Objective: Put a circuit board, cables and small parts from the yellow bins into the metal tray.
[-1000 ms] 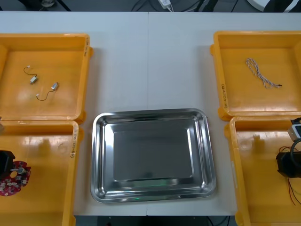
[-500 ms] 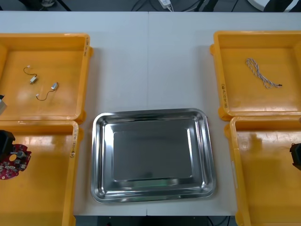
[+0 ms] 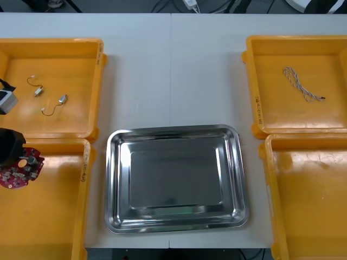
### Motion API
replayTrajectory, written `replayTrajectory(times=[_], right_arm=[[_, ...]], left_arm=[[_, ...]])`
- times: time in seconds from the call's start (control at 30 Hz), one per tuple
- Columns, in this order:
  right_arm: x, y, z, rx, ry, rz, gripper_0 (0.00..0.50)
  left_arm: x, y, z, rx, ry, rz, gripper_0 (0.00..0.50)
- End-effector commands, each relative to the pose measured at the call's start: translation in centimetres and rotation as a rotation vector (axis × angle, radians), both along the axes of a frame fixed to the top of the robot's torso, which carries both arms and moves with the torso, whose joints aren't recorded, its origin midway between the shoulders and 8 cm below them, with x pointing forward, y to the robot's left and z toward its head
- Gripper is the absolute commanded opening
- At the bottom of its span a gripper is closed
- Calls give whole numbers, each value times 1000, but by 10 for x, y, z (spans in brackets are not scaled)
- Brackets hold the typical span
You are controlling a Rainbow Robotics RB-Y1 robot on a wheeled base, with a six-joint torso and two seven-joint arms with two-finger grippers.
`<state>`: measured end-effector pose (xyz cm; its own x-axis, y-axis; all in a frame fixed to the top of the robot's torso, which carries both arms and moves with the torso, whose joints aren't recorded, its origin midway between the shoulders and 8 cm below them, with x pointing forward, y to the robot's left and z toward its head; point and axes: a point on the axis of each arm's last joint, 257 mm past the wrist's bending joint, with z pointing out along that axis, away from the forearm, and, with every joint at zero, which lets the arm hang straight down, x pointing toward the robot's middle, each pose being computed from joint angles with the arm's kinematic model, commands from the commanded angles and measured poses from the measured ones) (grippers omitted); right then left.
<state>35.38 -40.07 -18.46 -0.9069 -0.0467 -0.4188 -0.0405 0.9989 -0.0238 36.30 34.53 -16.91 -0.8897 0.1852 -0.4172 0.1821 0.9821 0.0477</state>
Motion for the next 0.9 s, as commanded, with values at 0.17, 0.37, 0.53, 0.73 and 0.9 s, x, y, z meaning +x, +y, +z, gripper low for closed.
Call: replayTrajectory(times=[0.17, 0.37, 0.53, 0.73, 0.9], right_arm=[[16, 7, 57, -68, -64, 92, 0], [20, 16, 76, -68, -72, 119, 0], [24, 29, 84, -43, -89, 154, 0], [27, 41, 91, -38, -100, 205, 0], [32, 57, 93, -45, -100, 260, 0]], left_arm=[[12, -29, 25, -4, -65, 83, 0], [18, -48, 28, 2, -92, 71, 0], [26, -73, 27, -30, -120, 93, 0], [34, -106, 22, -64, -148, 117, 0], [35, -129, 15, -92, -157, 136, 0]])
